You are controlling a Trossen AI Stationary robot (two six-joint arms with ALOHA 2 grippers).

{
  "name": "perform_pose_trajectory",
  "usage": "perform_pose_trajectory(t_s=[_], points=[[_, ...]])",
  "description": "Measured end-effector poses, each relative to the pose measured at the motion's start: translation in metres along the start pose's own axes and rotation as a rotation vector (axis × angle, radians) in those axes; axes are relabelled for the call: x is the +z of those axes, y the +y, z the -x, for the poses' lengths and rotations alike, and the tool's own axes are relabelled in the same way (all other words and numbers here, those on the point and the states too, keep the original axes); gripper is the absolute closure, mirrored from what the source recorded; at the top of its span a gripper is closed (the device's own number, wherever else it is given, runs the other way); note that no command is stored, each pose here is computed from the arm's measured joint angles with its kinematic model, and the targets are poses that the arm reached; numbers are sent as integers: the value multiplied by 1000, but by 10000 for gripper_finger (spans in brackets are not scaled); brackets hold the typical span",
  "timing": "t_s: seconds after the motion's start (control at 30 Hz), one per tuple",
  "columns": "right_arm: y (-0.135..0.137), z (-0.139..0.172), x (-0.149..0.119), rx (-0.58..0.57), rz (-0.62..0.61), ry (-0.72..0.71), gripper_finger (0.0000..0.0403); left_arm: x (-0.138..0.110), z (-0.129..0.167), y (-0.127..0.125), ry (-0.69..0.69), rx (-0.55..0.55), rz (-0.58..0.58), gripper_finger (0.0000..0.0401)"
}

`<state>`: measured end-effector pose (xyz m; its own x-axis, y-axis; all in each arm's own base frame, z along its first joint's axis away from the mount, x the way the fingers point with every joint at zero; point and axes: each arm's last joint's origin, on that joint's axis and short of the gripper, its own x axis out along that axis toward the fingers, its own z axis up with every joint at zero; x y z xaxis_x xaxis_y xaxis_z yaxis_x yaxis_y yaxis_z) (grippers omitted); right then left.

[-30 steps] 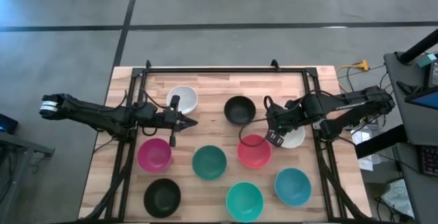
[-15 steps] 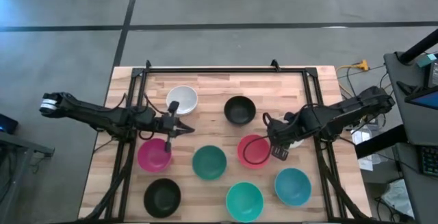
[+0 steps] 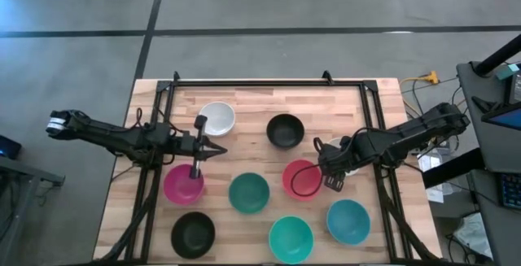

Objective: Nest bowls inside each other
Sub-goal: Stack the right white bowl on top of the orange bowl

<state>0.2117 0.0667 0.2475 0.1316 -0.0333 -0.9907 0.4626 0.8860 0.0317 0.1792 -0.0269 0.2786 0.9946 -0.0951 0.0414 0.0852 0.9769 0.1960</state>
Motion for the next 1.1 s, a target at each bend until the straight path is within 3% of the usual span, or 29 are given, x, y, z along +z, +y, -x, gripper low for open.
perform_pose_trajectory(t_s=[0.5, 1.1], points=[[-6, -27, -8, -35, -139, 26, 281, -6, -22, -5, -44, -6, 20, 401], [-11, -47, -15, -43, -130, 40, 287, -1, -19, -22, -64, -95, 46, 401]])
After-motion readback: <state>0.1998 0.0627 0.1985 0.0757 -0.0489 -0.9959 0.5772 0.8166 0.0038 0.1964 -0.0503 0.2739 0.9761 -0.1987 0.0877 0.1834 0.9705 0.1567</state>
